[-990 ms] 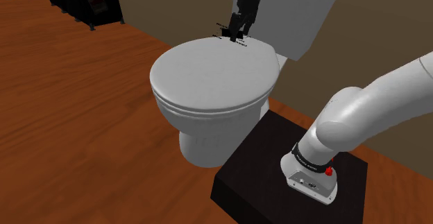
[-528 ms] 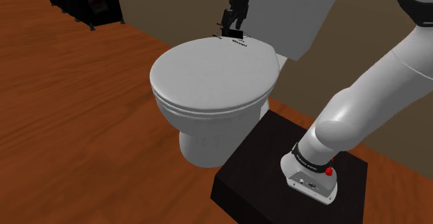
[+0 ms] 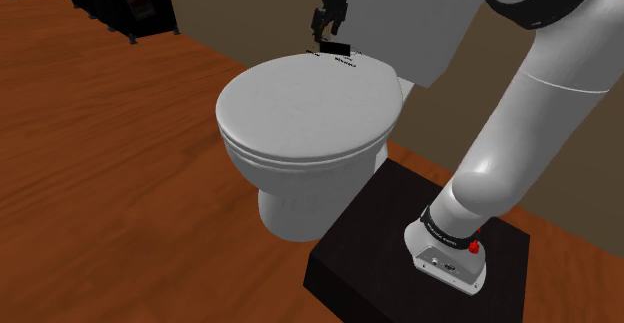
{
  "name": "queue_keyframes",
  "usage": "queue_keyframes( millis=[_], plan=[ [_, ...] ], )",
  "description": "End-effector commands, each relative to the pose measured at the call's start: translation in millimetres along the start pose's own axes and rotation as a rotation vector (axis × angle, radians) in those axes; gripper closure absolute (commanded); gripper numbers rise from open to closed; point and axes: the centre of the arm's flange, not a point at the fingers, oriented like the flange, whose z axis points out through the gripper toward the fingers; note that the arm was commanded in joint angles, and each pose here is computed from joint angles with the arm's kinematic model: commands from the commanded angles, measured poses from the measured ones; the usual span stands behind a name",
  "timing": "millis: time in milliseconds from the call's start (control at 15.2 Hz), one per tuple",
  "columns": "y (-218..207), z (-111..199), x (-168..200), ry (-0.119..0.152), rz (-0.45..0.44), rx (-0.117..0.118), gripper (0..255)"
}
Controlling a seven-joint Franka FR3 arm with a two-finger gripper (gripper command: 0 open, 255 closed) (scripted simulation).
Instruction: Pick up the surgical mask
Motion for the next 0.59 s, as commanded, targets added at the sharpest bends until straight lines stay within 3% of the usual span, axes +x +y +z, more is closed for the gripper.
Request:
queue_keyframes(
  millis=[0,528],
  plan=[
    [16.6,8.5,17.5,0.007,0.003,-0.007,0],
    [20.3,47.4,19.3,0.009,0.004,-0.009,0]
  ],
)
